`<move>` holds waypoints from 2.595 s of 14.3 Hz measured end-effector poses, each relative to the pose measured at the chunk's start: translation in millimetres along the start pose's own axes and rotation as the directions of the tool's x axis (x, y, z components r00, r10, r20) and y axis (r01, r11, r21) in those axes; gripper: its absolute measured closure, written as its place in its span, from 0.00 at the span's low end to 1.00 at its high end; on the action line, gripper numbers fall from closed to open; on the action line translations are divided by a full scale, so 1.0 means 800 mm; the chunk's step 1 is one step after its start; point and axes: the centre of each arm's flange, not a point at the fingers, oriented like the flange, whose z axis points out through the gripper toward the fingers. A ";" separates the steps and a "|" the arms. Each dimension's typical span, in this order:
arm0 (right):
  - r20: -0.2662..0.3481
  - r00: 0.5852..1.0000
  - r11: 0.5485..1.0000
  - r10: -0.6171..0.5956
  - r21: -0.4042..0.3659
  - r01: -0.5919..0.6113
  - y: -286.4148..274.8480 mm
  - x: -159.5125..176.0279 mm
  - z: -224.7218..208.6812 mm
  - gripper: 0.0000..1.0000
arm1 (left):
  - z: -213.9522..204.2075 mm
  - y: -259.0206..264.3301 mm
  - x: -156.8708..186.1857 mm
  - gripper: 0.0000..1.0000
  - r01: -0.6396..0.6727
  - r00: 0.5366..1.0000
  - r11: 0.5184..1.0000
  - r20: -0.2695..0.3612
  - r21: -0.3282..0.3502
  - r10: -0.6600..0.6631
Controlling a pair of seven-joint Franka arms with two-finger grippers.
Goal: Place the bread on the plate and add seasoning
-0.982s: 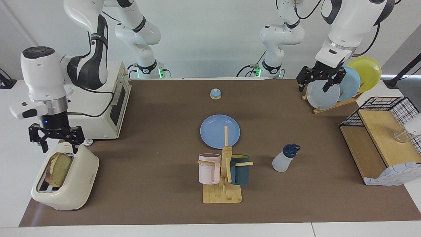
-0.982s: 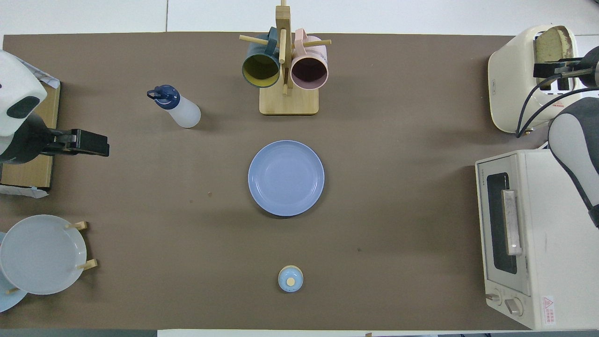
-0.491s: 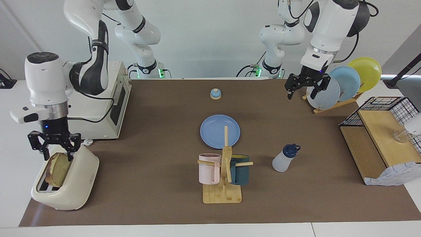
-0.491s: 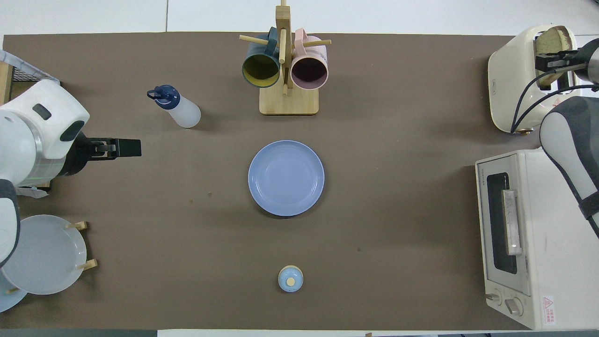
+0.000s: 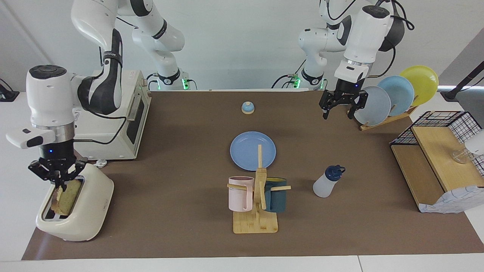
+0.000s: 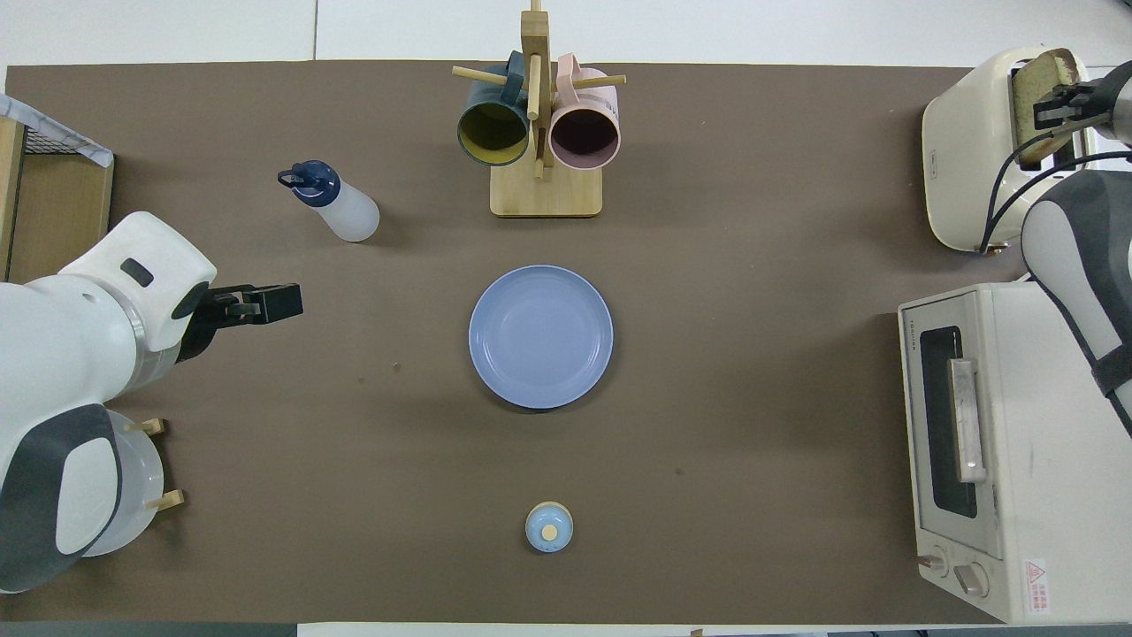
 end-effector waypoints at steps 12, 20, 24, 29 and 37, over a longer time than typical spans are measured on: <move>0.215 0.950 0.971 -0.226 0.123 0.204 -0.248 0.069 -0.292 0.93 | 0.097 0.001 -0.046 0.00 -0.037 0.989 0.999 -0.144 -0.021 0.033; 0.283 0.958 0.922 0.054 0.354 -0.157 -0.429 0.040 -0.303 0.93 | 0.188 0.004 -0.041 0.00 -0.055 0.981 0.998 -0.187 -0.044 0.046; 0.251 0.961 0.892 0.115 0.400 -0.211 -0.562 0.008 -0.308 0.93 | 0.216 0.007 -0.040 0.00 -0.078 0.982 0.996 -0.176 -0.039 0.070; 0.213 0.967 0.865 0.136 0.451 -0.221 -0.650 -0.021 -0.277 0.93 | 0.221 0.010 -0.030 0.00 -0.088 0.980 0.995 -0.180 -0.038 0.080; 0.155 0.974 0.842 0.165 0.492 -0.221 -0.670 -0.048 -0.233 0.93 | 0.250 0.022 -0.018 0.00 -0.106 0.982 0.994 -0.160 -0.041 0.098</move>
